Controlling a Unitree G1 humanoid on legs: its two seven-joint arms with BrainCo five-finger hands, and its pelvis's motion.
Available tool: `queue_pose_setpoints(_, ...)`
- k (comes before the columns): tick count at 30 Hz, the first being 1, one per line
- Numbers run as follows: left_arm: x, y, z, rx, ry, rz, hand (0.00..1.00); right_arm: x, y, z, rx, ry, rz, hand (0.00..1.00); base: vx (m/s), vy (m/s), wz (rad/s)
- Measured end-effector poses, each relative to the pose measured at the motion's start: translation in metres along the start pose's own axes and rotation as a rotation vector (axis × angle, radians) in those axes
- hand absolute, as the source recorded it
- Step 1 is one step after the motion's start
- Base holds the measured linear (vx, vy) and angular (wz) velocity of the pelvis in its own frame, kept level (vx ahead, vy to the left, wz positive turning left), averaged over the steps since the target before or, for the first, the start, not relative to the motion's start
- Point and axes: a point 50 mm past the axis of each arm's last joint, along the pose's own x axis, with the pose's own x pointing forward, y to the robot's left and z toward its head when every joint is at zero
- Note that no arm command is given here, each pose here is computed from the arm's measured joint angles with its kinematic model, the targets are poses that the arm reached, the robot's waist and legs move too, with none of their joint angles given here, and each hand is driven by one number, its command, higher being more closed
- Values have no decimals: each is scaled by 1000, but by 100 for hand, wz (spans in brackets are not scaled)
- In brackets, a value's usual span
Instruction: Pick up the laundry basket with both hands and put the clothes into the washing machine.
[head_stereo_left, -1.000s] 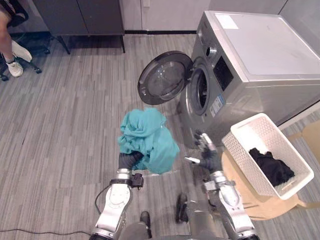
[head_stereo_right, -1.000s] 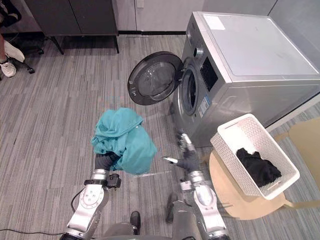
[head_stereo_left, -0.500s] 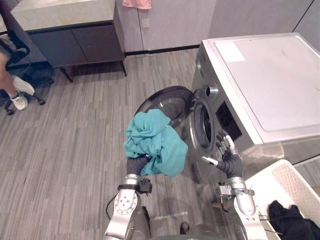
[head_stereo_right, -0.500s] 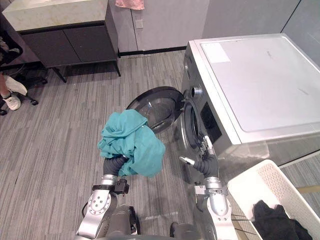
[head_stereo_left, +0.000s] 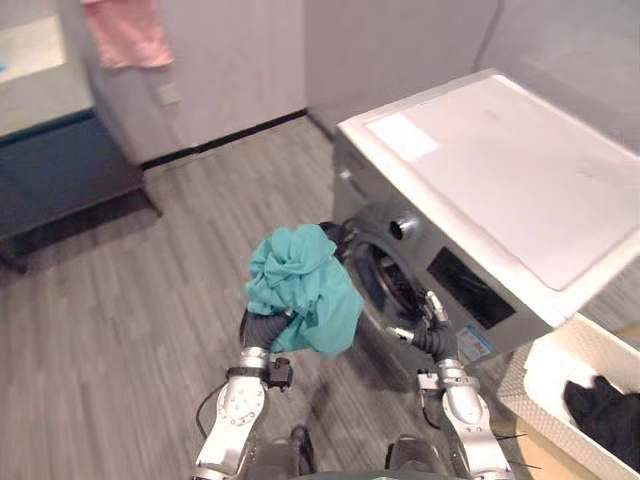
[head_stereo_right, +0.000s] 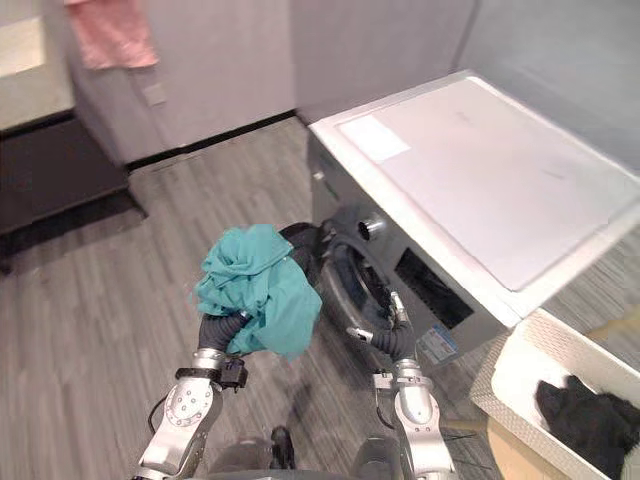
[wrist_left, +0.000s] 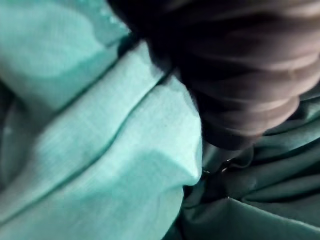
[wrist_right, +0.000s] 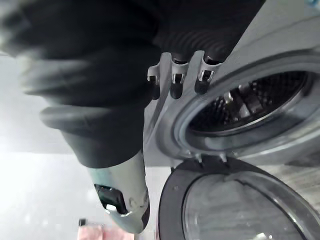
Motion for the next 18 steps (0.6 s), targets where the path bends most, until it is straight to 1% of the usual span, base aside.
queue_pose_setpoints(2,-1,9,-6,25,26,19,100,-1,0,-4,-7,18,0,0,112,6,-101)
queue_pose_setpoints(7,-7,14,-30,27,135,53,100,-11,-8,-14,-32,62,-8,0,114,-96,-82)
queue_pose_setpoints(9,-11,16,-33,10,154,88,100,-18,-2,-18,-44,83,47,0,240,-104,-119)
queue_pose_setpoints(13,-11,14,-35,-19,164,116,100,-27,4,-25,-25,116,61,0,201,54,-138)
queue_pose_setpoints(16,-18,17,-45,-12,212,144,100,-28,-5,-26,-34,122,23,0,130,186,-126)
queue_pose_setpoints(18,-24,21,-53,-9,254,186,100,-29,-22,-28,-34,130,-77,0,129,242,-73)
